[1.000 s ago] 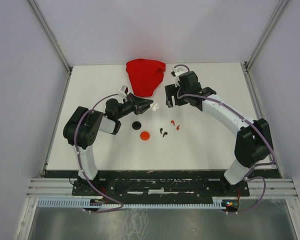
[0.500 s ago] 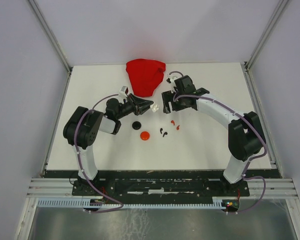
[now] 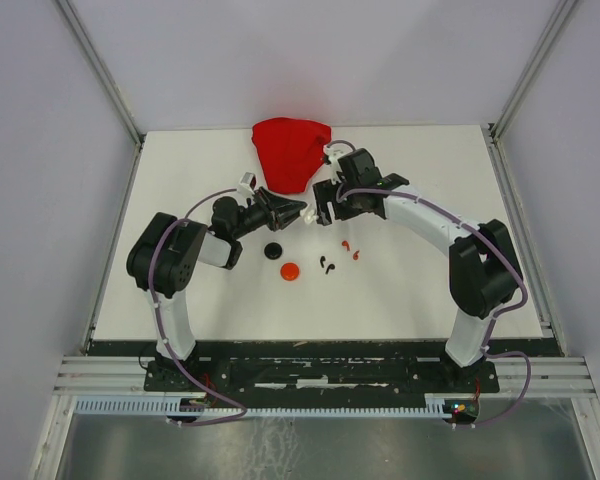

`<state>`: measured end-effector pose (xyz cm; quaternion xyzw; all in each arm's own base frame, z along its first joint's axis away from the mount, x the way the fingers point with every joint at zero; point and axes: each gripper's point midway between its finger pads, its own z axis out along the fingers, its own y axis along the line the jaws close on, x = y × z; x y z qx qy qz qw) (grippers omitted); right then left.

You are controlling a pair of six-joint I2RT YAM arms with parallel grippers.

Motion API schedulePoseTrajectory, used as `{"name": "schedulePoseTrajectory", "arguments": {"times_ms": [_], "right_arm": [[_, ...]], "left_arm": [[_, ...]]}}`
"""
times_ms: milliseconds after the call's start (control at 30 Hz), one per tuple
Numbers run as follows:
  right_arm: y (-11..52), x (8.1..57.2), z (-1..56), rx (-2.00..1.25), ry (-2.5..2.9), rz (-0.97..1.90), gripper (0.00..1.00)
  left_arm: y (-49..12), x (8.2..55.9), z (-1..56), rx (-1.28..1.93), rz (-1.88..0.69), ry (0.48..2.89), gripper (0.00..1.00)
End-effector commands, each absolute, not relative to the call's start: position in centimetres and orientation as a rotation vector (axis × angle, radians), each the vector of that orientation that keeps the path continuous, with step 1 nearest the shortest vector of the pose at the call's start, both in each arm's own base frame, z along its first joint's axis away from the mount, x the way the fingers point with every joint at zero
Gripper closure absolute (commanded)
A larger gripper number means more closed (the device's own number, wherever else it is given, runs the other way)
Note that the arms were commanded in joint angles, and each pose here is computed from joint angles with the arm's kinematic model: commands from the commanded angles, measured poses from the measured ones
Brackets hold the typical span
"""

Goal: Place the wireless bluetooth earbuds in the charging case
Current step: Place the earbud in the charging case.

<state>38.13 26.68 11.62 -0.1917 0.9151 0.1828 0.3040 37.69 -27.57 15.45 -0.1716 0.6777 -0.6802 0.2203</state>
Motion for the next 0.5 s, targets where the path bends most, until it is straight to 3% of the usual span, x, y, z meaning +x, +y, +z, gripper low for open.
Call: {"name": "schedulePoseTrajectory", "arguments": {"times_ms": [0,467], "right_arm": [[28.5,39.2,14.2,-0.527,2.334,0.514,0.18],[29.7,38.1,14.7,-0.567,2.323,0.512,0.19]], "left_arm": [[-27.8,37.9,16.3,-0.397,-1.874,1.828,0.97],[-27.7,38.6,16.5,-0.433,-1.873,1.805,0.97]]}}
